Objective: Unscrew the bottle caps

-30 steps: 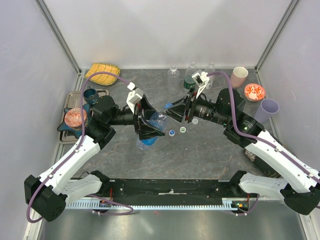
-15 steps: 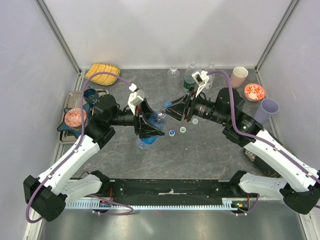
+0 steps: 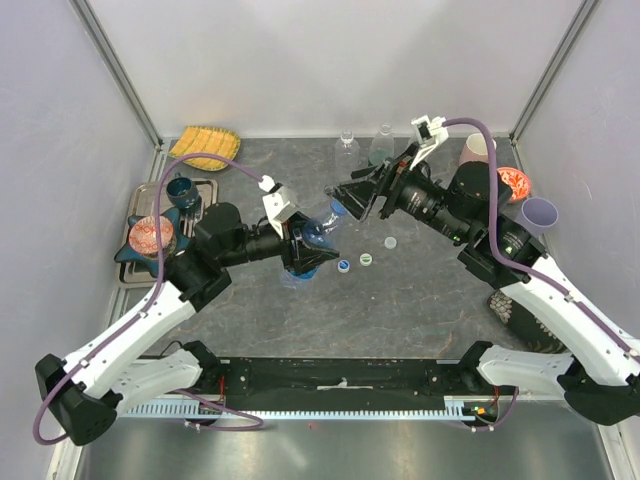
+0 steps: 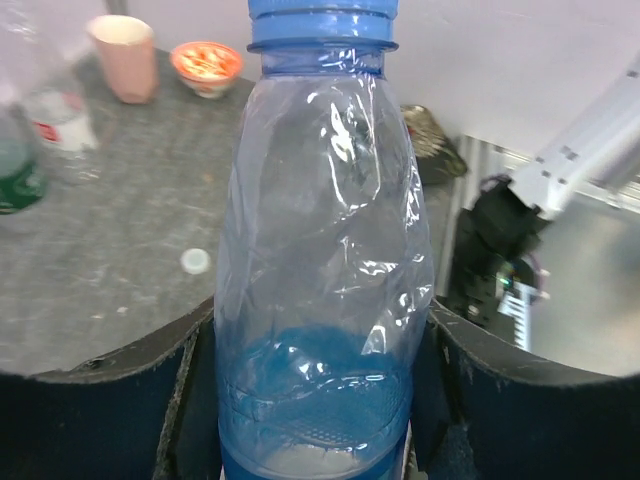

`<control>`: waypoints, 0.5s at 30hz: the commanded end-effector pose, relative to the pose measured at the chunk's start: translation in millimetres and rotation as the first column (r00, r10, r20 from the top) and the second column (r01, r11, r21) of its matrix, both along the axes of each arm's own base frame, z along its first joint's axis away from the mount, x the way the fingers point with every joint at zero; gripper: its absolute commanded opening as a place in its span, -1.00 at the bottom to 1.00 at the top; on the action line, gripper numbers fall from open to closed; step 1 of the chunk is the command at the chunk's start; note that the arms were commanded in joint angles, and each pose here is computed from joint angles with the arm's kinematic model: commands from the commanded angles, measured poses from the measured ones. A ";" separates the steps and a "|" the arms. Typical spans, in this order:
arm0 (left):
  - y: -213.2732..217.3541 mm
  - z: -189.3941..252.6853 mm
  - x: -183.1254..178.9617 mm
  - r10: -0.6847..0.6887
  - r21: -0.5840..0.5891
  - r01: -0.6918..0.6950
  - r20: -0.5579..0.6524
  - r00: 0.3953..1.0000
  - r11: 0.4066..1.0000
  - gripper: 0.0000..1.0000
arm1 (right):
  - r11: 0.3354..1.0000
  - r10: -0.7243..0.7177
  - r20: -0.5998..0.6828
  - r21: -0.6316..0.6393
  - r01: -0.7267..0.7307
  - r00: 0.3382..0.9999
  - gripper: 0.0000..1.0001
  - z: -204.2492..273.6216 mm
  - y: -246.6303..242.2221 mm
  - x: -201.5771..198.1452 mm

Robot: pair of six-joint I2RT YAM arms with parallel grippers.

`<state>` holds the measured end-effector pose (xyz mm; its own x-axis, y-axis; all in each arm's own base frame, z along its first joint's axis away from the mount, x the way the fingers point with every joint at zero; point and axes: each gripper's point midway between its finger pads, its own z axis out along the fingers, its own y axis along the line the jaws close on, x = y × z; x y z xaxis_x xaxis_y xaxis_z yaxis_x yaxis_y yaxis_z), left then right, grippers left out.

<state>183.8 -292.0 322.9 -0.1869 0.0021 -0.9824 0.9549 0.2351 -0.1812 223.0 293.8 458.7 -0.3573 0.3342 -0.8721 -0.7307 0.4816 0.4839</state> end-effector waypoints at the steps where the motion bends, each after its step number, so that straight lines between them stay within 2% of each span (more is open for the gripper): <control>1: 17.9 25.7 36.6 0.334 -0.047 -0.332 0.205 0.920 0.942 -0.16 | 0.981 -0.182 -0.055 0.064 0.185 0.982 0.77 14.0 -19.3 23.7; 3: 26.9 23.4 46.7 0.425 -0.044 -0.428 0.253 0.869 0.903 -0.15 | 0.974 -0.217 -0.086 0.049 0.222 0.972 0.71 7.3 -18.9 32.9; 6: 25.4 20.4 49.6 0.467 -0.029 -0.477 0.269 0.843 0.878 -0.15 | 0.976 -0.211 -0.127 0.033 0.217 0.969 0.62 -1.7 -10.4 38.0; 15: 21.8 13.9 53.2 0.505 0.004 -0.530 0.294 0.811 0.848 -0.17 | 0.985 -0.160 -0.124 0.050 0.167 0.979 0.47 -0.9 6.2 32.2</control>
